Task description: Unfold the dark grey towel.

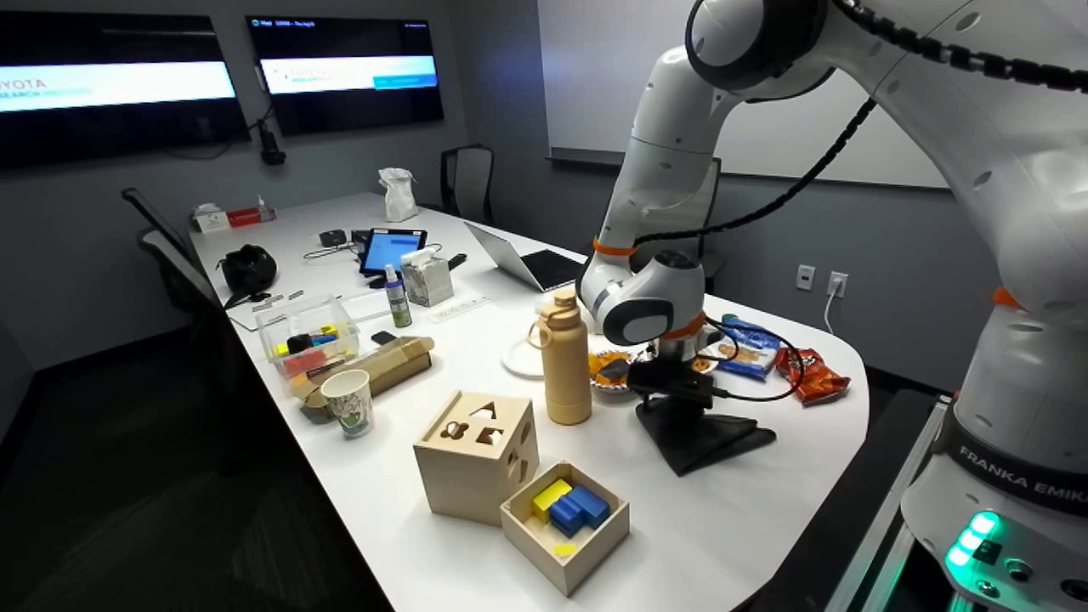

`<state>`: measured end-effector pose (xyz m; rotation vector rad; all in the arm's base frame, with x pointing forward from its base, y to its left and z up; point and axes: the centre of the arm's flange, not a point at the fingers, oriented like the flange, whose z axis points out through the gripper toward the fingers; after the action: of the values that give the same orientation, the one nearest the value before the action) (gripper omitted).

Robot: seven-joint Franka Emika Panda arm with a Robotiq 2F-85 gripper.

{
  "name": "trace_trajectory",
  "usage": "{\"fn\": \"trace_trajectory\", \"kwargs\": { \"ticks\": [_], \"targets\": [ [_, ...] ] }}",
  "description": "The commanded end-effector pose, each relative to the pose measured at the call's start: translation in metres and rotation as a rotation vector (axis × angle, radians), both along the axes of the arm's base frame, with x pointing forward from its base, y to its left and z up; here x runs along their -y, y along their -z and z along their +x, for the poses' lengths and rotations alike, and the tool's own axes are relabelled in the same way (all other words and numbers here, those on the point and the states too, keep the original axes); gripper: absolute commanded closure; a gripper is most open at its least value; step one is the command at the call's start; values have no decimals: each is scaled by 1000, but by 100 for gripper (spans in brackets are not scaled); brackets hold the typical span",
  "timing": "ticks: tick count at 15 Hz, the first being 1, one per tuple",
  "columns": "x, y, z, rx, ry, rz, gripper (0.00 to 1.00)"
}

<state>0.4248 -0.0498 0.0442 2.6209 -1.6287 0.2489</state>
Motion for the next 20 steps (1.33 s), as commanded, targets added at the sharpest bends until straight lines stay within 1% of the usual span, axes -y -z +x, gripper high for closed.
{"fn": "trace_trajectory", "kwargs": {
  "ticks": [1,3,5,8,11,14,16,17,19,20],
  "targets": [
    [16,-29,-39,42,6,36,0],
    [28,-43,-49,69,-3,49,0],
    [43,-51,-54,118,-74,100,0],
    [61,-44,-50,198,-158,223,0],
    [67,-33,-57,251,-212,372,0],
    [68,-25,-76,257,-253,491,0],
    [70,-25,-88,259,-268,531,0],
    [70,-26,-90,258,-270,535,0],
    [74,-28,-93,260,-256,519,0],
    [73,-30,-91,263,-244,491,0]
  ]
}}
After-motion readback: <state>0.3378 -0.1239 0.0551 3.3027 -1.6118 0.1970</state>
